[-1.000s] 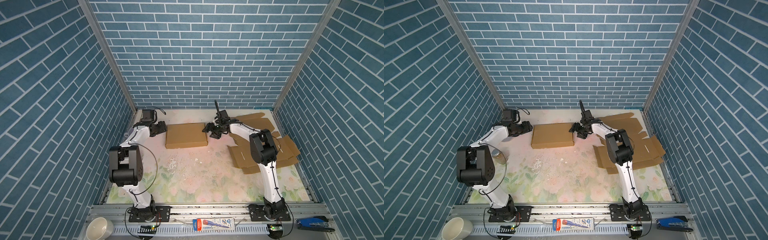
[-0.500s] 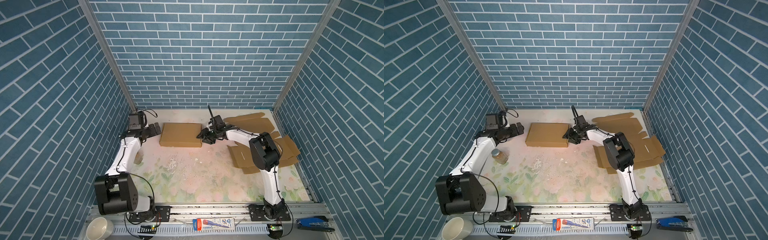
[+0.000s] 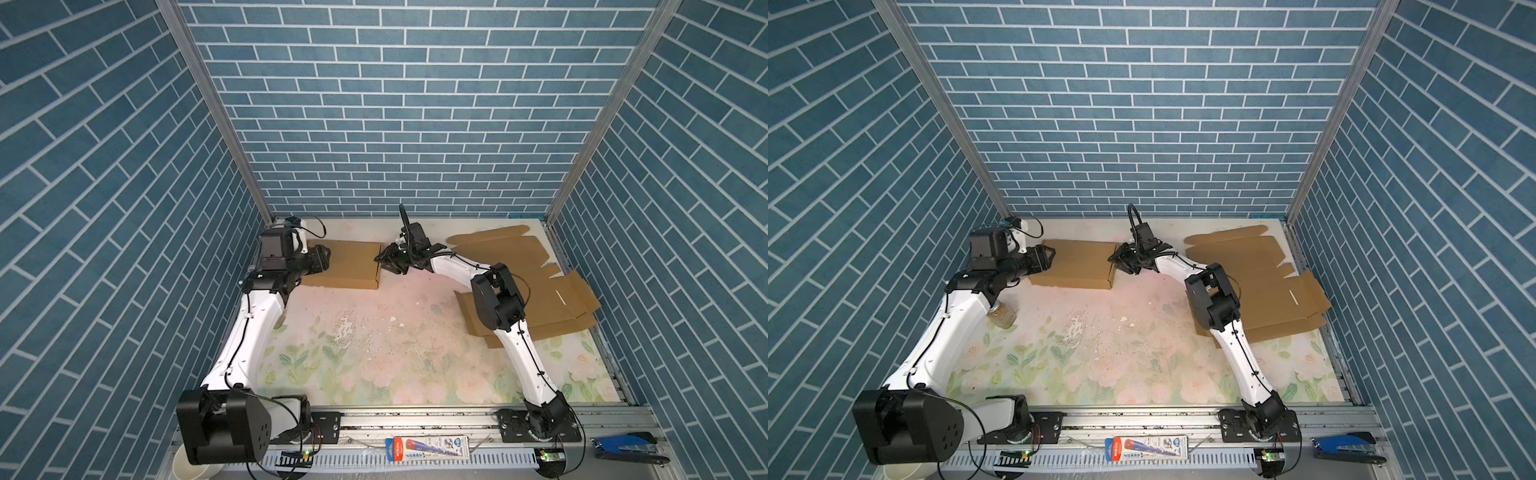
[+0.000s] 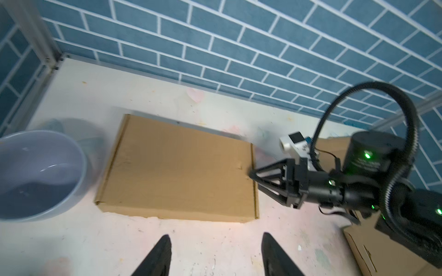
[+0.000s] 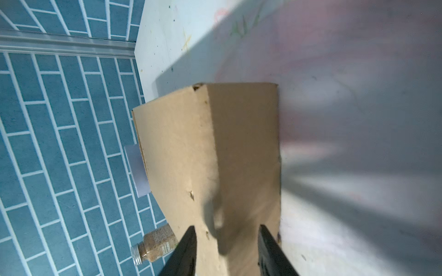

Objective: Fold the paper box

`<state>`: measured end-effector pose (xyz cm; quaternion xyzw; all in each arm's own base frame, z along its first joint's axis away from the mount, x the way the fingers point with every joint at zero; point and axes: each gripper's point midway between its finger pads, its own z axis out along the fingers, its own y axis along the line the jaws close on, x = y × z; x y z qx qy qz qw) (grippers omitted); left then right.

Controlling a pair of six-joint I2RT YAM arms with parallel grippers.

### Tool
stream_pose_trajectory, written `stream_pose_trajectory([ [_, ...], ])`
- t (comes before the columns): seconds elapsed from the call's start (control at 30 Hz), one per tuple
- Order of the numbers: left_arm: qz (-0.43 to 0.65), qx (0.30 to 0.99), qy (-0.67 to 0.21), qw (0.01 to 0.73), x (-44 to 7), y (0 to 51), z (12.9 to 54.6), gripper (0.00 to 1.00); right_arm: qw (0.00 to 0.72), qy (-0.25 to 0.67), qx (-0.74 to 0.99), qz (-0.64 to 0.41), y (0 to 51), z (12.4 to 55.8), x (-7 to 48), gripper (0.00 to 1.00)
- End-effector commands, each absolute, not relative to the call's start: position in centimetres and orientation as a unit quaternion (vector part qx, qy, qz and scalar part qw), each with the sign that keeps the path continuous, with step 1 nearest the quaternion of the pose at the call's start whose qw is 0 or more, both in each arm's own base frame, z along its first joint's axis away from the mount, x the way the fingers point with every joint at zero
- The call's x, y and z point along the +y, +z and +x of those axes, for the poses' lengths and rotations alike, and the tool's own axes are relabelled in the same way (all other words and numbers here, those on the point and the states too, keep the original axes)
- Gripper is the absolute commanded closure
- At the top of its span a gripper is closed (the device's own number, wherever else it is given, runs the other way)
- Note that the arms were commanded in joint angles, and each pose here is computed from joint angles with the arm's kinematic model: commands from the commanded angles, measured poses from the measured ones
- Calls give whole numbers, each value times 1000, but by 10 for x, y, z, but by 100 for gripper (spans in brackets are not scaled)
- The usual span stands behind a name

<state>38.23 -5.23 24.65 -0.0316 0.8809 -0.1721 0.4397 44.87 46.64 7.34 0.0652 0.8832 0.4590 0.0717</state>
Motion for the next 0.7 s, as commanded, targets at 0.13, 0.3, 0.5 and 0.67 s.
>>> stream_pose_trajectory([
  [0.13, -1, 879, -176, 443, -79, 242, 382, 39, 108, 364, 925, -21, 109, 426, 399, 45],
  [0.3, 37, 890, -175, 419, -110, 238, 381, 30, 136, 210, 967, -39, 121, 401, 299, 43],
  [0.5, 81, 898, -166, 399, -151, 225, 376, 25, 143, 5, 987, -74, 122, 352, 197, 39],
  [0.67, 66, 899, -194, 388, -165, 213, 381, 25, 119, -83, 985, -94, 114, 313, 159, 38],
])
